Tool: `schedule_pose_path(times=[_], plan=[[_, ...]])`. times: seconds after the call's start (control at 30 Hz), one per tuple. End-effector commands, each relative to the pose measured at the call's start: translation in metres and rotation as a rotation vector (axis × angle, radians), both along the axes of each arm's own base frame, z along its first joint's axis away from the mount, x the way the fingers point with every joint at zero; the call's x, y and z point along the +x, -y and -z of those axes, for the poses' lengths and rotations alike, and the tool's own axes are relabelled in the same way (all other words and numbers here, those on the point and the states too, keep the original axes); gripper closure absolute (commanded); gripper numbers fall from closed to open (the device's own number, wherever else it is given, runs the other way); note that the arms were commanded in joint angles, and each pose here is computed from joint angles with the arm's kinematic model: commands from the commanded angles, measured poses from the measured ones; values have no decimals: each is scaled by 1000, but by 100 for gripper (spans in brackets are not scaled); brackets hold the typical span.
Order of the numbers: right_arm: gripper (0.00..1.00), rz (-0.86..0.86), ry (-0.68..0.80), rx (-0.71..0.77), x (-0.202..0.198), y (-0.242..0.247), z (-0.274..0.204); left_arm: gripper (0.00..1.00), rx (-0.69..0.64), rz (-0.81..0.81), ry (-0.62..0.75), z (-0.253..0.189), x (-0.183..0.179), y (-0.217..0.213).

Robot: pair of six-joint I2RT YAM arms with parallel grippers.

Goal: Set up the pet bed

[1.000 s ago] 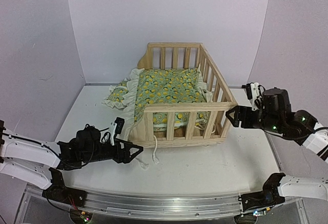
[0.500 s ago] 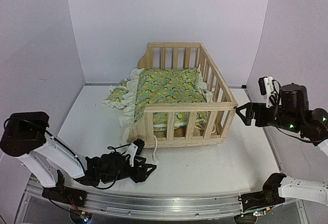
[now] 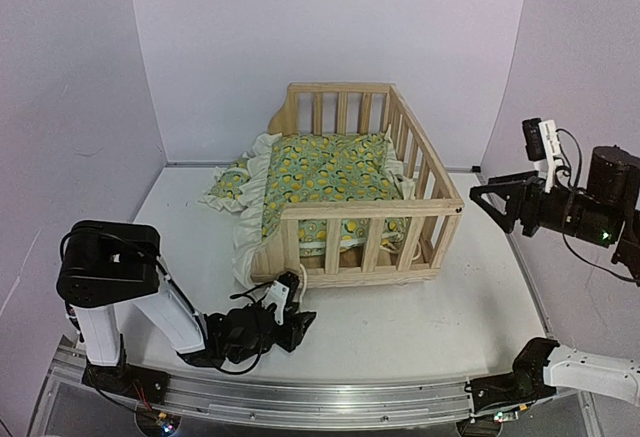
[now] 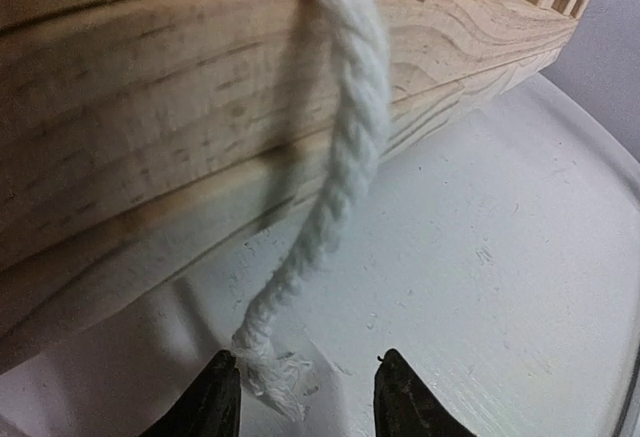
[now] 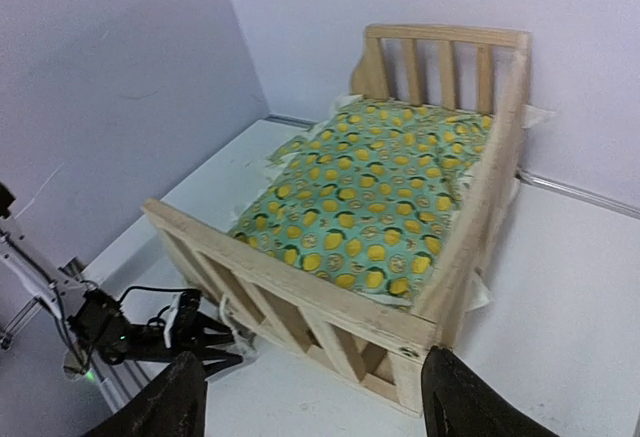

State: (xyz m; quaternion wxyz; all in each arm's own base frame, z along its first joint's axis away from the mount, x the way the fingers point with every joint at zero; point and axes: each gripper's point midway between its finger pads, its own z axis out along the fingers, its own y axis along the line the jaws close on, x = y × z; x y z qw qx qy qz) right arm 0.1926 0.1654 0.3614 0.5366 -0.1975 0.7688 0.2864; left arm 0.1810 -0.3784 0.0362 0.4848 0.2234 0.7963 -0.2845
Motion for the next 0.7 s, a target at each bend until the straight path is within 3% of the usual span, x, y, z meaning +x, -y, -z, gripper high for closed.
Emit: schedule_pose_path(times=[0.0,0.23,0.33,0.47,0.67], plan=[[28,-276,117,118,-35,-31,-39,58,-25,-67,84,-14,15,5],[32,-540,95,219,-60,-66,-42,72,-14,-63,137,-21,17,4],[33,-598,79,228,-67,-80,-32,88,-16,-66,150,-23,18,4],[33,-641,63,157,-79,-109,-16,99,-26,-48,151,-29,15,2],[30,-613,-61,-78,-75,-165,72,100,-63,-14,124,-51,1,-25]])
